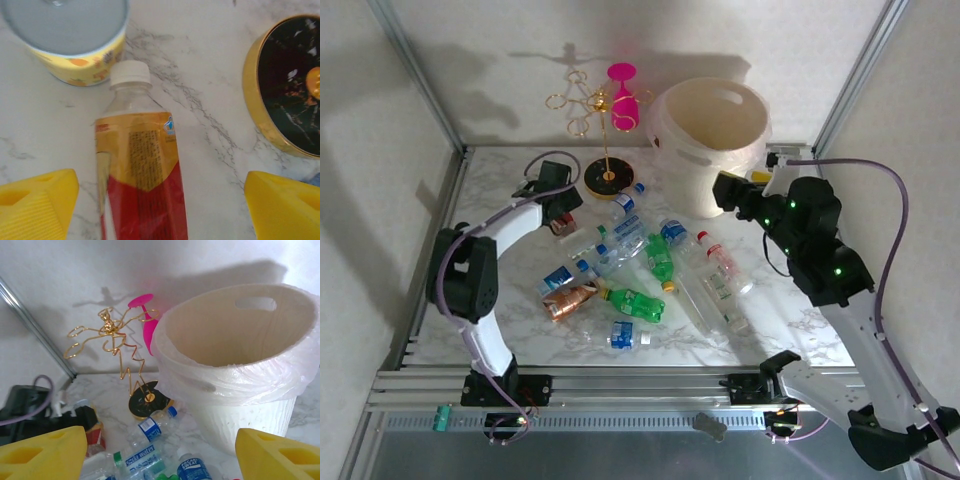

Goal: Put the plastic bottles in the bin

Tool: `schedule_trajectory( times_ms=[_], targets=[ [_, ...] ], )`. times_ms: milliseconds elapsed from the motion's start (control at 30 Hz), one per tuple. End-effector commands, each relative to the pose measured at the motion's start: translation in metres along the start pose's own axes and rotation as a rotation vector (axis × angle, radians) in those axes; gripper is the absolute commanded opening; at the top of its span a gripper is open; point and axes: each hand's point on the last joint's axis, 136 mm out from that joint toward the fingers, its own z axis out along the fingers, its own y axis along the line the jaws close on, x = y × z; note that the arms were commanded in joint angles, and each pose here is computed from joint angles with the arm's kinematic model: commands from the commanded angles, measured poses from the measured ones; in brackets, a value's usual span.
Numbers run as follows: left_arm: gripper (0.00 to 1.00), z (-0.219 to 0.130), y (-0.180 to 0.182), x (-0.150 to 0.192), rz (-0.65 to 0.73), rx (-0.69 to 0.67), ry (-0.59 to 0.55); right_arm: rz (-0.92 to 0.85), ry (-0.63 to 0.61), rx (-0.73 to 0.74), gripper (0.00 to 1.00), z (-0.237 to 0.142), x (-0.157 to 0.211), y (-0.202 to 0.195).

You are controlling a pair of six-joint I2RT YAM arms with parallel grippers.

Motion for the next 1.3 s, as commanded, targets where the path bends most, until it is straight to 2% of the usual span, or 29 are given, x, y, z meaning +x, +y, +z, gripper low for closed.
schedule_trajectory(
  times_ms=[0,200,400,567,733,867,967,1167,1267],
  targets=[
    [0.86,0.013,-0.006,-0.002,0.025,0.002,0.024,-0.012,0.01,-0.015,0.79,-0.011,0.003,0.002],
    [0.85,0.035,0.005,0.0,0.048,-0.077,0.032,-0.042,-0.004,0.031,0.8,-0.023,0.002,-0.007],
    [0.81,0.053,0.017,0.011,0.041,-0.094,0.074,-0.052,-0.011,0.045,0.81,-0.025,0.001,-0.01],
    [0.72,0.064,0.021,0.018,0.044,-0.089,0.106,-0.048,-0.022,0.041,0.81,-0.025,-0.002,-0.009],
    [0.61,0.059,0.013,0.009,0.049,-0.051,0.084,-0.045,-0.019,0.043,0.81,-0.024,-0.004,-0.008],
    [0.52,0.044,0.002,-0.006,0.047,-0.002,0.05,-0.042,-0.024,0.04,0.8,-0.026,-0.011,-0.006],
    [0.5,0.024,-0.006,-0.02,0.028,0.031,0.013,-0.04,-0.025,0.049,0.8,-0.026,-0.013,-0.007],
    [0.5,-0.04,-0.013,-0.045,-0.05,0.108,-0.079,-0.022,0.002,0.063,0.81,-0.02,-0.008,-0.008],
    [0.5,-0.078,-0.021,-0.043,-0.08,0.193,-0.109,-0.029,0.048,0.018,0.83,-0.012,0.003,-0.001]
  ],
)
